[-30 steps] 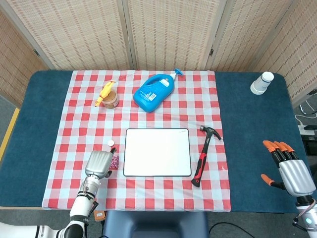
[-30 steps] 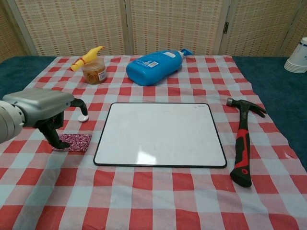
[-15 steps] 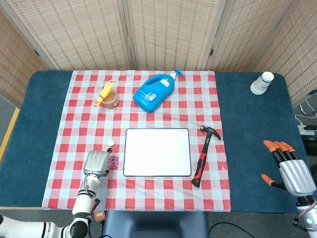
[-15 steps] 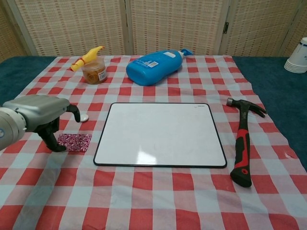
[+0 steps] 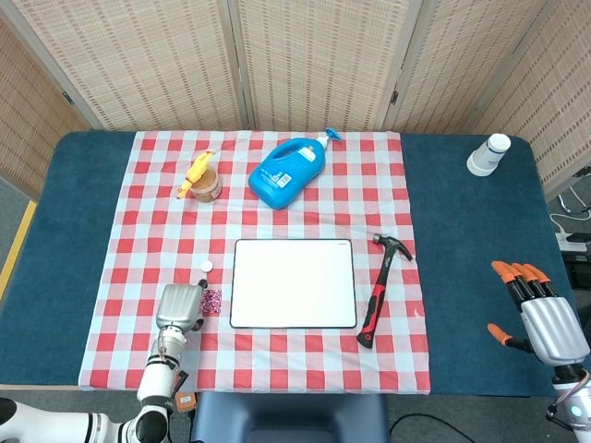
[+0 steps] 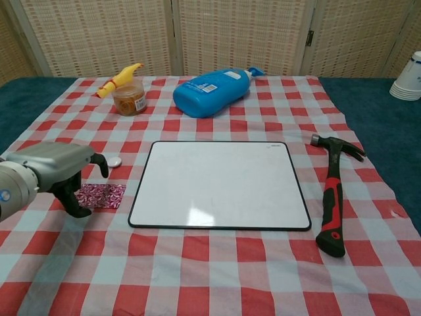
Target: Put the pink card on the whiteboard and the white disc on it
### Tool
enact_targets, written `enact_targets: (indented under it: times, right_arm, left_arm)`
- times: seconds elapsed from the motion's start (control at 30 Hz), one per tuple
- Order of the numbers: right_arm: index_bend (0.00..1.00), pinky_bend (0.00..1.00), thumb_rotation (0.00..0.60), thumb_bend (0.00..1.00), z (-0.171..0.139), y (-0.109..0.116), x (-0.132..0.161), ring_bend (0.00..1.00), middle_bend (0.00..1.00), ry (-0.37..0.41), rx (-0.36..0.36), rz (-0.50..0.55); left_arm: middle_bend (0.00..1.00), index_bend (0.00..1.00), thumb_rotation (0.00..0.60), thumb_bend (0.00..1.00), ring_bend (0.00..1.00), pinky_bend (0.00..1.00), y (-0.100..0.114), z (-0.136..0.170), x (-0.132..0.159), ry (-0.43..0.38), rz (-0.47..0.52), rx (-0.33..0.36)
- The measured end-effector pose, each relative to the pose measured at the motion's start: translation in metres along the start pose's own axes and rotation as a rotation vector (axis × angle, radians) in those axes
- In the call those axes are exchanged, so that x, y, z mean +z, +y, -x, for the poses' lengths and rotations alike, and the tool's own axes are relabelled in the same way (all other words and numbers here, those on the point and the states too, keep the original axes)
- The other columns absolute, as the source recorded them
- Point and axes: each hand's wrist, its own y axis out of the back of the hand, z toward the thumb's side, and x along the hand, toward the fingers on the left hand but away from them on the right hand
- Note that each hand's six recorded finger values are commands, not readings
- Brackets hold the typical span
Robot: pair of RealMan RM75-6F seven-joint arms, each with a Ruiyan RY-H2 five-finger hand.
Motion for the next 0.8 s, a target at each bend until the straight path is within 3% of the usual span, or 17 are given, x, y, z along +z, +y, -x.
enact_targets:
  times: [0.8]
  right_arm:
    - [0.06, 0.13, 0.6, 0.12, 0.001, 0.0, 0.0, 0.06, 0.12, -0.003, 0.0, -0.001]
  left_arm:
    - [1.0, 0.3, 0.6, 0.24, 1.0, 1.0, -0.004, -0.012, -0.002, 0.014, 0.001, -0.003]
